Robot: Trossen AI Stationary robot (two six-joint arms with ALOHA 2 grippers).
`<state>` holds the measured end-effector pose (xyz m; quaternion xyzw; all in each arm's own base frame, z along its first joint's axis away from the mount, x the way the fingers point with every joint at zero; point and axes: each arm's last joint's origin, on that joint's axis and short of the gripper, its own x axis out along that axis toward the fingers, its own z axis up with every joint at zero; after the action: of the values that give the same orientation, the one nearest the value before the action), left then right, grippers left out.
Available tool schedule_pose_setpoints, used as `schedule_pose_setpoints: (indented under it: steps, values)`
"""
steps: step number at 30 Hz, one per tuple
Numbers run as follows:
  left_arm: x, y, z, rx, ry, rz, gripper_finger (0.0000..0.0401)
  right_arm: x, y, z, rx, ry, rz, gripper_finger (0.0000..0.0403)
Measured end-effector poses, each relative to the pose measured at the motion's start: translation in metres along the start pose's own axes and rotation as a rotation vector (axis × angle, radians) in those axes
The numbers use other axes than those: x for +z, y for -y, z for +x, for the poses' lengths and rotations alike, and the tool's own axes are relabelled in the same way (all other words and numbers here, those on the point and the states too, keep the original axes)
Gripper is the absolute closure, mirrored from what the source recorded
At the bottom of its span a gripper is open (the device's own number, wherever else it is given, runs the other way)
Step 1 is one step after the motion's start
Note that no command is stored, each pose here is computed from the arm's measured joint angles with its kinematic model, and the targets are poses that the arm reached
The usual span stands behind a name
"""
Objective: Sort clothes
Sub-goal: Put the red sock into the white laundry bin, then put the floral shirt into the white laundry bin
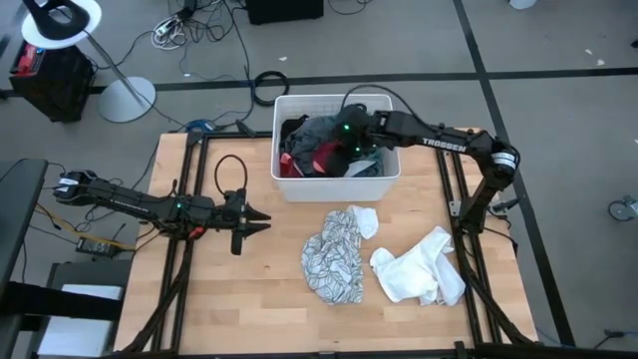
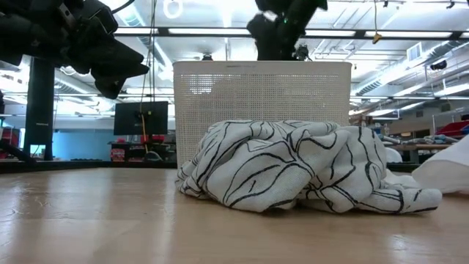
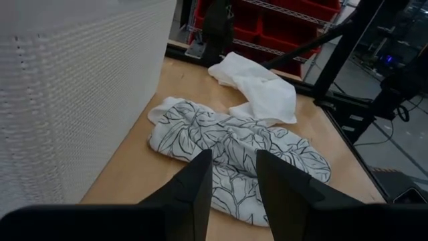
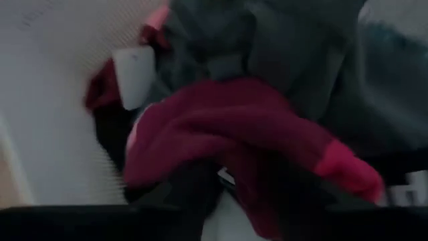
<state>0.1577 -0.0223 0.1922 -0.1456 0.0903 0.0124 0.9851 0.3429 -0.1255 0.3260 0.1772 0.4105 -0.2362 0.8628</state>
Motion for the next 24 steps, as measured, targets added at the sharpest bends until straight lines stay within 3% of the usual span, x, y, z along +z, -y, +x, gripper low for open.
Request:
schedule_pose_setpoints:
  steps: [5, 12, 18, 24]
  values:
    - [0.0, 0.0, 0.0, 0.002, -0.005, 0.002, 0.028, 0.009, -0.015, -0.025, -0.013, 0.027, -0.061, 0.0243]
    - [0.0, 0.0, 0.0, 0.007, -0.003, -0.001, 0.028, 0.001, -0.026, -0.059, -0.095, 0.071, -0.134, 0.0245]
    - [-0.001, -0.001, 0.0, 0.011, -0.013, -0.03, 0.028, -0.019, -0.03, -0.095, -0.147, 0.091, -0.15, 0.0245]
    - [0.013, 0.005, 0.002, 0.035, -0.065, -0.014, 0.028, -0.061, -0.025, -0.128, -0.214, 0.199, -0.102, 0.0247]
